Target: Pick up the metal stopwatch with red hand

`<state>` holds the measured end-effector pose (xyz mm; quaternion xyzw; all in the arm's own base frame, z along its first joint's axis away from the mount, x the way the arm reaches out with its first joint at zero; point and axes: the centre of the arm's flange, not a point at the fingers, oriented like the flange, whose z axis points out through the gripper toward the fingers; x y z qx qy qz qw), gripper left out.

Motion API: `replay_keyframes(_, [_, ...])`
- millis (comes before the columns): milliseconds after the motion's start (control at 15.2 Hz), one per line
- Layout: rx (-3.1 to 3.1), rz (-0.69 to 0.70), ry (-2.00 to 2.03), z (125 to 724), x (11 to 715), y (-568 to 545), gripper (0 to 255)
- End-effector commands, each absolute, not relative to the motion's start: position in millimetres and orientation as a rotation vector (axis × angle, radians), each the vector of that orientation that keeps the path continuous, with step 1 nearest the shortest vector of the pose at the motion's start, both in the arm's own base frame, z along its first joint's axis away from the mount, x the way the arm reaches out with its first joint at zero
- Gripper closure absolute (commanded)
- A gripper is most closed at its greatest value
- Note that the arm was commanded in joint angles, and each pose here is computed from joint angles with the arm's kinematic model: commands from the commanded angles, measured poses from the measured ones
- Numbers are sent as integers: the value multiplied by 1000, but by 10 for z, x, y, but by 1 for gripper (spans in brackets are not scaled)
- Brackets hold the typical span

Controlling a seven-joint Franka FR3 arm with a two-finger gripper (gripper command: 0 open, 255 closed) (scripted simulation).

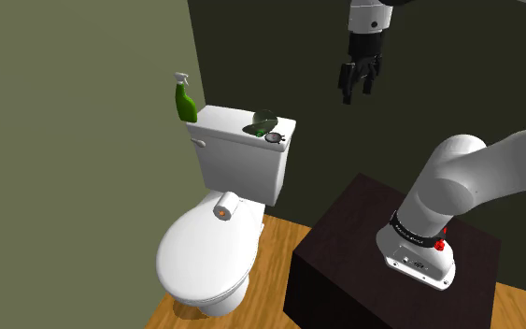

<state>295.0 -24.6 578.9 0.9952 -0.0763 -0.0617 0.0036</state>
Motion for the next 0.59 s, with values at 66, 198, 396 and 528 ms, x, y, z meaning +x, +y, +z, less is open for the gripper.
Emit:
replay_keyframes(66, [3119,-188,-238,5696,3034,-270,0])
replay_keyframes(198, [3120,-177,-234,5511,3204,-317,0])
replay_keyframes(396, [3120,-160,-229,5235,3460,-388,0])
replay_keyframes(528, [3120,-149,-226,5053,3633,-436,0])
